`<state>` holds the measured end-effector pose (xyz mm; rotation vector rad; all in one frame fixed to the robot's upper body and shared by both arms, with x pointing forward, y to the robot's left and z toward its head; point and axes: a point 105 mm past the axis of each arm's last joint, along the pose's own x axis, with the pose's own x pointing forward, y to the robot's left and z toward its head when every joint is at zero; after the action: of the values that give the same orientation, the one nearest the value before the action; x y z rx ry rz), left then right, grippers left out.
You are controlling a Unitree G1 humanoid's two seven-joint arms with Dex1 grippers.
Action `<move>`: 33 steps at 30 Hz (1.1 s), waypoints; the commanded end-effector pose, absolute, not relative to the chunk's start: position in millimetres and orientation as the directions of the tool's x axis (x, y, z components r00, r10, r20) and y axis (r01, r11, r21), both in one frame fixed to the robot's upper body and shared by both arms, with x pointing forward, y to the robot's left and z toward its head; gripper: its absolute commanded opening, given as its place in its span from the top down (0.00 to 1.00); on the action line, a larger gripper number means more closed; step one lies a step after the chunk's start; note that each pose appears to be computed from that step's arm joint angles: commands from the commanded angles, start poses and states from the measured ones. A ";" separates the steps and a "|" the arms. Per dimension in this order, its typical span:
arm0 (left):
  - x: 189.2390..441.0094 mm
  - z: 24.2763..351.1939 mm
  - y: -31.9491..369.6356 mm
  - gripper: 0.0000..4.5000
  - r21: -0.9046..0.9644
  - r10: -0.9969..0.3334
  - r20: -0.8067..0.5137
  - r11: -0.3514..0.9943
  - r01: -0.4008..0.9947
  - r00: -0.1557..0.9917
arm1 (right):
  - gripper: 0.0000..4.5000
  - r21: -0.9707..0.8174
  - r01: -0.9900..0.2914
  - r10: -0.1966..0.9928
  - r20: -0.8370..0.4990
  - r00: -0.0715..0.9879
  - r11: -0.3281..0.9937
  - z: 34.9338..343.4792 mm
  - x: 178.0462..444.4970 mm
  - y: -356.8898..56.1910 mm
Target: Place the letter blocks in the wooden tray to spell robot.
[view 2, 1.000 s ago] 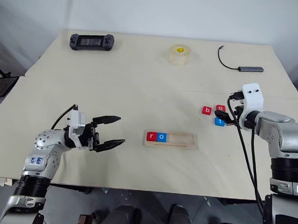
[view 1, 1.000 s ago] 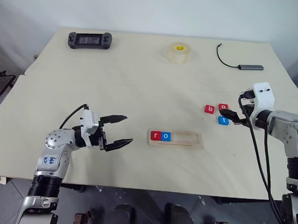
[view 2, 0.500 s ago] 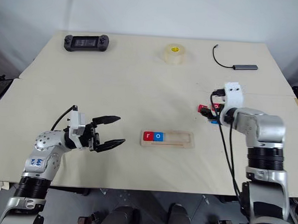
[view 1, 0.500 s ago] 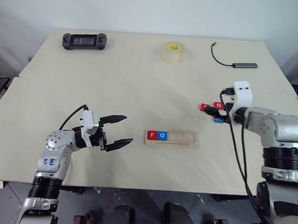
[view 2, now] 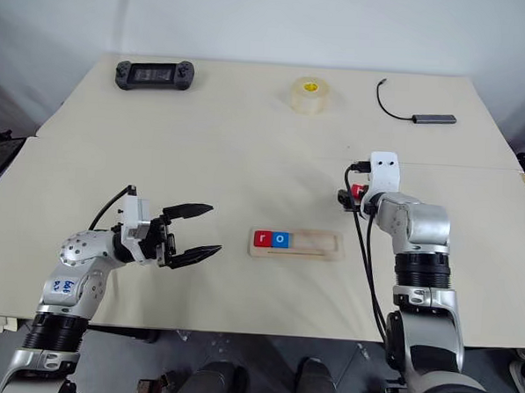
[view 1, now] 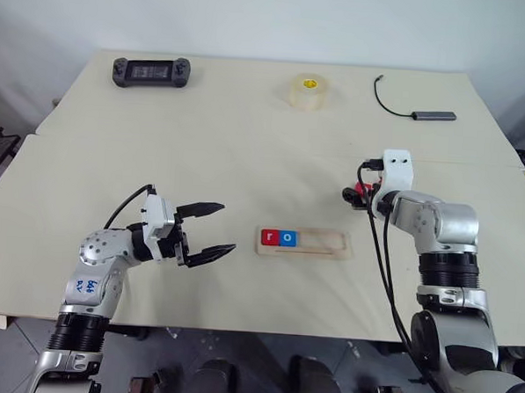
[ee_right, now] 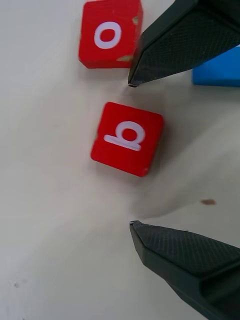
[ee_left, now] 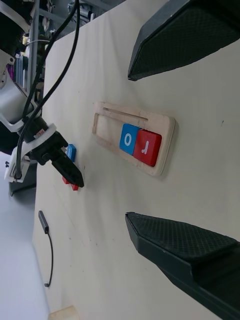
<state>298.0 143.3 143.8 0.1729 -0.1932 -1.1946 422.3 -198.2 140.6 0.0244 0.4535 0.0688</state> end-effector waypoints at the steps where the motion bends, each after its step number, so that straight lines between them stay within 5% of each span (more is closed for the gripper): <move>1: 295.4 152.6 139.6 0.00 0.270 -0.937 0.074 0.348 0.898 0.341 | 0.09 0.050 -0.011 0.031 -0.424 0.905 0.999 139.3 426.9 -203.3; 9: 294.6 150.9 136.4 0.00 0.269 -0.941 0.070 0.337 0.902 0.331 | 0.67 0.042 -0.005 0.023 -0.433 0.901 0.999 132.6 423.8 -198.7; 20: 296.6 150.1 128.3 0.00 0.264 -0.957 0.065 0.290 0.920 0.284 | 0.68 -0.006 -0.076 0.068 -0.355 0.932 0.997 170.7 383.0 -203.2; 33: 303.5 151.4 121.8 0.00 0.284 -0.981 0.041 0.192 0.939 0.188 | 0.68 -0.082 -0.022 -0.020 -0.479 0.878 0.996 129.5 290.1 -213.9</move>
<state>303.0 122.7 144.4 0.1849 -0.1967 -1.3577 293.9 -210.0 120.0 -0.0823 0.5432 0.0309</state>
